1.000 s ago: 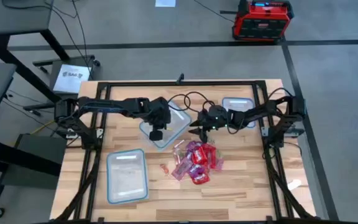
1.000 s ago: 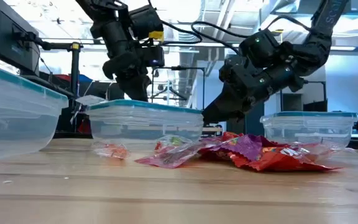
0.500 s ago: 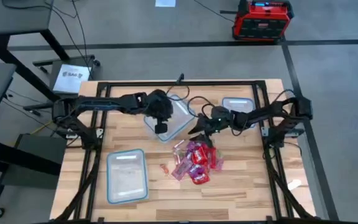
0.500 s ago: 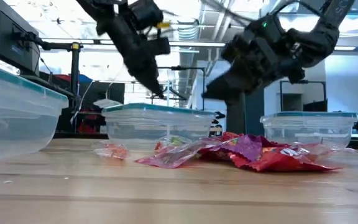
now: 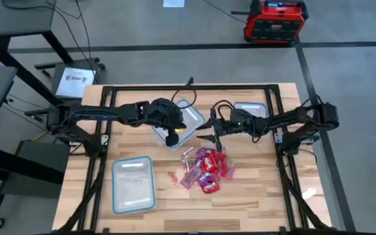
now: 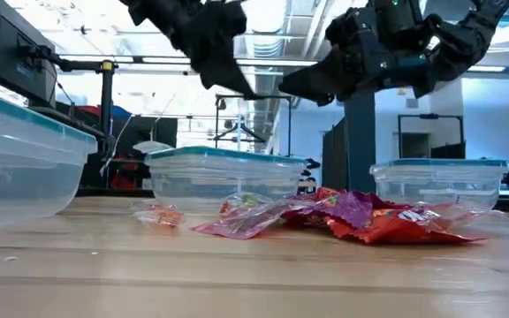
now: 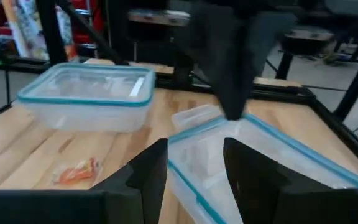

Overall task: Sort candy
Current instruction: Open the top left transparent bin

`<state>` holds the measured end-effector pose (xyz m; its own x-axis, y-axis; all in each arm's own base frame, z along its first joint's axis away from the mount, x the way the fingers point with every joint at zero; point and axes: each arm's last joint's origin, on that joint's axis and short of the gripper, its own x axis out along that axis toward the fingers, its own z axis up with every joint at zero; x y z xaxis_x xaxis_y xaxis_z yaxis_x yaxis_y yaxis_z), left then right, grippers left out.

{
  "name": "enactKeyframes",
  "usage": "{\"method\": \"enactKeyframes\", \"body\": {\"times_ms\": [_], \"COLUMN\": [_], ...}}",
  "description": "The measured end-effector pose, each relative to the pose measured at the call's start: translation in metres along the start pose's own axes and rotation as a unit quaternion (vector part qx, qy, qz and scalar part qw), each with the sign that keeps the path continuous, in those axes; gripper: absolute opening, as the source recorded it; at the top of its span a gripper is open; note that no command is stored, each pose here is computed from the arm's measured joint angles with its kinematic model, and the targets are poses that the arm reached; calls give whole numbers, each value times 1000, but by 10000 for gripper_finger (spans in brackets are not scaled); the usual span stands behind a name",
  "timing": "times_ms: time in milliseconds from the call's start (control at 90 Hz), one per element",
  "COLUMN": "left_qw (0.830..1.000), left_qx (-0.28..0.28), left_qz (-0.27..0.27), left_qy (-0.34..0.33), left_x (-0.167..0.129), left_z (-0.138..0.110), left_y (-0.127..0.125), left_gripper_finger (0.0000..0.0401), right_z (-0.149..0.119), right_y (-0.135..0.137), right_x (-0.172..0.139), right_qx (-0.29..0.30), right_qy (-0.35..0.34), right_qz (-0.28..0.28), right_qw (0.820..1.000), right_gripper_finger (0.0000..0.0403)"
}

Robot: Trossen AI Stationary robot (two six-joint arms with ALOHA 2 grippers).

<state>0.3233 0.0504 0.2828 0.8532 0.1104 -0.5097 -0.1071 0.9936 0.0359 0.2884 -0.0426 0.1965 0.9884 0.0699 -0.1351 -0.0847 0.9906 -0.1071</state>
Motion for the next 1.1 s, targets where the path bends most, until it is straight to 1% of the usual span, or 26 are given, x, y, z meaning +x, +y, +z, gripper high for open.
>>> {"method": "enactKeyframes", "body": {"times_ms": [78, 144, 267, 422, 489, 567, 711, 811, 978, 1100], "left_qw": [1000, 1000, 1000, 1000, 999, 999, 998, 998, 997, 997], "left_qx": [3, -1, -8, 16, 18, 21, 27, 32, 41, 31], "left_qz": [0, 0, 0, -11, -14, -13, -12, -12, -10, -5], "left_qy": [-22, -28, -27, -23, -38, -48, -50, -50, -57, -72], "left_x": [0, 0, 4, 20, 22, 24, 24, 24, 24, 24], "left_z": [4, 6, 4, -1, 1, 3, 3, 3, 4, 7], "left_y": [-1, -1, -1, -9, -10, -11, -11, -11, -11, -10], "left_gripper_finger": [10, 28, 76, 138, 154, 163, 165, 155, 119, 81], "right_z": [0, 0, 3, 5, 5, 5, 5, 5, 5, 5], "right_y": [0, 0, 0, 1, 1, 1, 1, 1, 1, 1], "right_x": [0, 0, 0, 0, 0, 0, 0, 0, 0, 0], "right_qx": [0, 0, -3, 2, 11, 14, 14, 14, 13, 13], "right_qy": [1, -1, -17, -22, -23, -22, -22, -22, -22, -22], "right_qz": [-1, -2, -4, -2, -2, -2, -2, -1, -1, -1], "right_qw": [1000, 1000, 1000, 1000, 1000, 1000, 1000, 1000, 1000, 1000], "right_gripper_finger": [144, 144, 144, 144, 144, 144, 144, 144, 144, 144]}}
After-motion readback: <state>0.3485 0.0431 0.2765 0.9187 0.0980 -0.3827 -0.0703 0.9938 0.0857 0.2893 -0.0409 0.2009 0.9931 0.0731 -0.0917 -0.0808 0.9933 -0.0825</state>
